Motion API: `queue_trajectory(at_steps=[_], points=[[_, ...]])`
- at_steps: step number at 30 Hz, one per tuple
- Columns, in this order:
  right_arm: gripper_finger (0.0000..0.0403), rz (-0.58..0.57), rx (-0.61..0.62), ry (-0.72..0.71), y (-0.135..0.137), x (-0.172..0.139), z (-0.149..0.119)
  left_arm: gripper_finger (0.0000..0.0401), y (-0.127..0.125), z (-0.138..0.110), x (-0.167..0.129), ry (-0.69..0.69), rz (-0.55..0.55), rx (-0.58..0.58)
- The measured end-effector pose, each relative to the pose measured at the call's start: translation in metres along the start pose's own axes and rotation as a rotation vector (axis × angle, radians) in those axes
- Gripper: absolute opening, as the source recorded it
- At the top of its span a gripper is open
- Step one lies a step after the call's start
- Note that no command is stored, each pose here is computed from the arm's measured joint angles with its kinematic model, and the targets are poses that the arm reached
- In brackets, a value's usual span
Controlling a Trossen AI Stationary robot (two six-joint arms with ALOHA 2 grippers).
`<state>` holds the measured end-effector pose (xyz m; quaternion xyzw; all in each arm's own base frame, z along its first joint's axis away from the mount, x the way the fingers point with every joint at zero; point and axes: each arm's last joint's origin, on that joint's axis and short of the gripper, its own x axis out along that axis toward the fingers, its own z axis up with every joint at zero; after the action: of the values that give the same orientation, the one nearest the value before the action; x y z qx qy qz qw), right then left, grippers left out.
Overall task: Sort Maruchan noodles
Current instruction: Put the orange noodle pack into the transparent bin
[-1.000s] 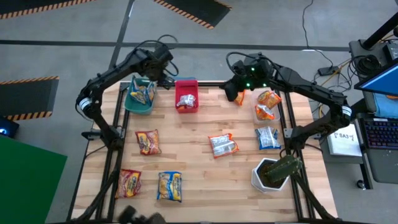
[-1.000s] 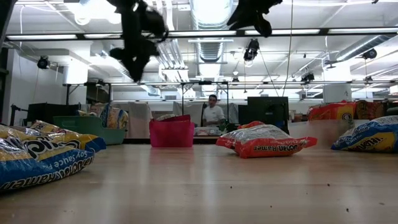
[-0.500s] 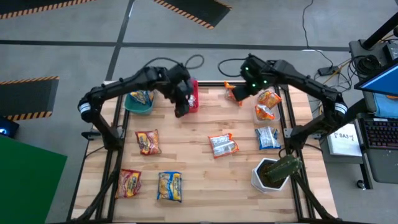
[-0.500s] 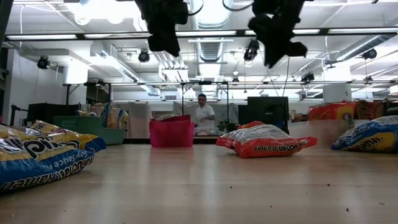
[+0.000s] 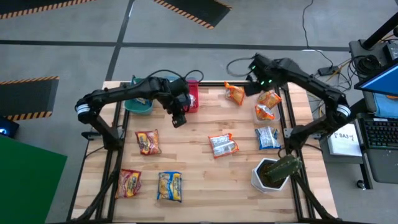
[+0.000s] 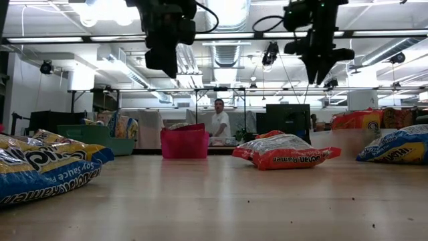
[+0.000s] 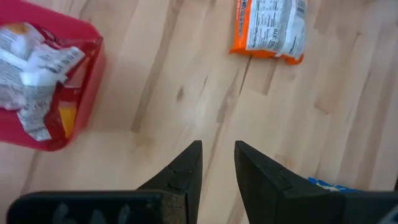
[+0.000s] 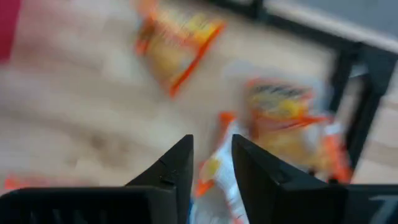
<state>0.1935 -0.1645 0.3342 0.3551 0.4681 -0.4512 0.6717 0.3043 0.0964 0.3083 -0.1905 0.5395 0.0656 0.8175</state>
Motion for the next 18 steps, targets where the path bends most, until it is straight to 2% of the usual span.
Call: queue_trajectory(at_steps=[2, 5, 10, 18], points=[[0.0111, 0.034, 0.037, -0.033, -0.009, -0.007, 0.004, 0.0076, 0.0, 0.0, 0.0, -0.005, -0.001, -0.01], [0.0126, 0.197, 0.032, 0.018, -0.009, -0.011, 0.004, 0.0076, 0.0, 0.0, -0.001, -0.008, -0.001, -0.016], [0.0145, 0.451, -0.043, 0.189, 0.017, -0.008, -0.009, 0.0076, -0.001, 0.0, -0.001, -0.009, -0.002, -0.02], [0.0155, 0.503, -0.277, 0.277, 0.085, 0.025, -0.051, 0.0076, -0.002, 0.005, -0.001, -0.058, 0.0, -0.007]])
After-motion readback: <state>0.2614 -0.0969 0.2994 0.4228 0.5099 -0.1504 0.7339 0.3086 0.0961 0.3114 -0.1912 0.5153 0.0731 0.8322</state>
